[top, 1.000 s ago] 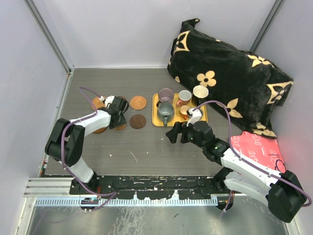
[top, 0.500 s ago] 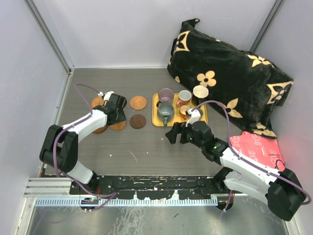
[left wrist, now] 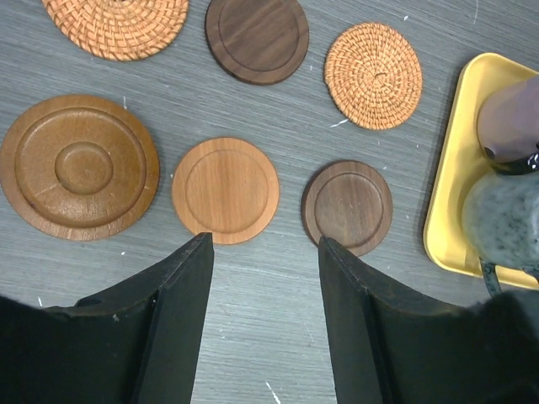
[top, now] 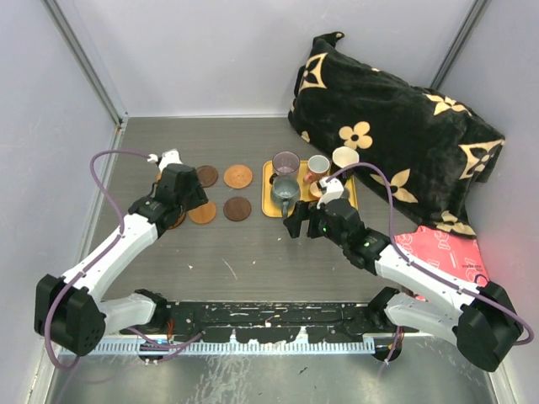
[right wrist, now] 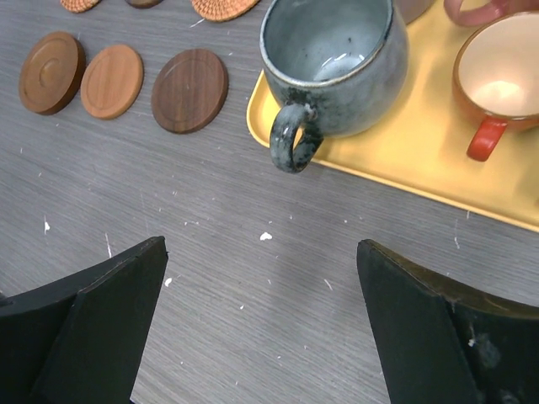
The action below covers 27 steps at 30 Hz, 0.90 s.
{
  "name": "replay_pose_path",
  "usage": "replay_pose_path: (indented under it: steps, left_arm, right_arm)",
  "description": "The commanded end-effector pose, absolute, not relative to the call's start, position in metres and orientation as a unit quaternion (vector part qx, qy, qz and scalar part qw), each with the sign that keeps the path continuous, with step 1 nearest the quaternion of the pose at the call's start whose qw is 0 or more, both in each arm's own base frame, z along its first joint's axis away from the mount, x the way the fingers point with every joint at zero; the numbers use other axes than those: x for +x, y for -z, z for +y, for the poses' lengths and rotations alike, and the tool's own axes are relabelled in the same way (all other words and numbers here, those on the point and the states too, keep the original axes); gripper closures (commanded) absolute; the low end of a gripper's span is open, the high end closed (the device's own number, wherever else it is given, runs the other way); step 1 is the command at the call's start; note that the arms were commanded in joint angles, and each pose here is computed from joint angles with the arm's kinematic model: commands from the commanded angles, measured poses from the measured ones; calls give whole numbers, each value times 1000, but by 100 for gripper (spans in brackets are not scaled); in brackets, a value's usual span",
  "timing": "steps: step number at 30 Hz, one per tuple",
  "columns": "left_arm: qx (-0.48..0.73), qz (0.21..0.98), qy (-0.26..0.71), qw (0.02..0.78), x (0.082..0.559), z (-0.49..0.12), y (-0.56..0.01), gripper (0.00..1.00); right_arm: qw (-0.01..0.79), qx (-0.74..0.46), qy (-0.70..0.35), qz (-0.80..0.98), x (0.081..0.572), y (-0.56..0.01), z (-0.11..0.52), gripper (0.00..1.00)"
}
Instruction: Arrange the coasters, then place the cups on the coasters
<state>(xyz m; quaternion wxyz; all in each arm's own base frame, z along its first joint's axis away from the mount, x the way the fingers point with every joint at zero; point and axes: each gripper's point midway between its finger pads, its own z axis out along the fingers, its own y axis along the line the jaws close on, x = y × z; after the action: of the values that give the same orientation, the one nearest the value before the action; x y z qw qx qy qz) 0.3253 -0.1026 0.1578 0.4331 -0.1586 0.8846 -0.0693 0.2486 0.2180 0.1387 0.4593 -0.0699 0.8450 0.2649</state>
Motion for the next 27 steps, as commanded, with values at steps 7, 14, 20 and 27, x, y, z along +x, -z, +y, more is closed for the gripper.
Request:
replay_pose_path:
  steps: [7,14,20,27]
  left_arm:
    - [-146,865,141,459,317,-123,-168,44]
    - [-132,860,139,473,323,-125,-170,45]
    - [-104,863,143,472,318,-147,-166,46]
    - [-56,873,136,466,305,-202,-157,48]
  right_arm:
    - [493,-56,-240,835,274,-169,222,0]
    - [520,-20,-169,837,293,-177,200,0]
    - [535,-20,-124,835,301,-183,187,0]
    - [553,27,-80,829,301,-180,159,0]
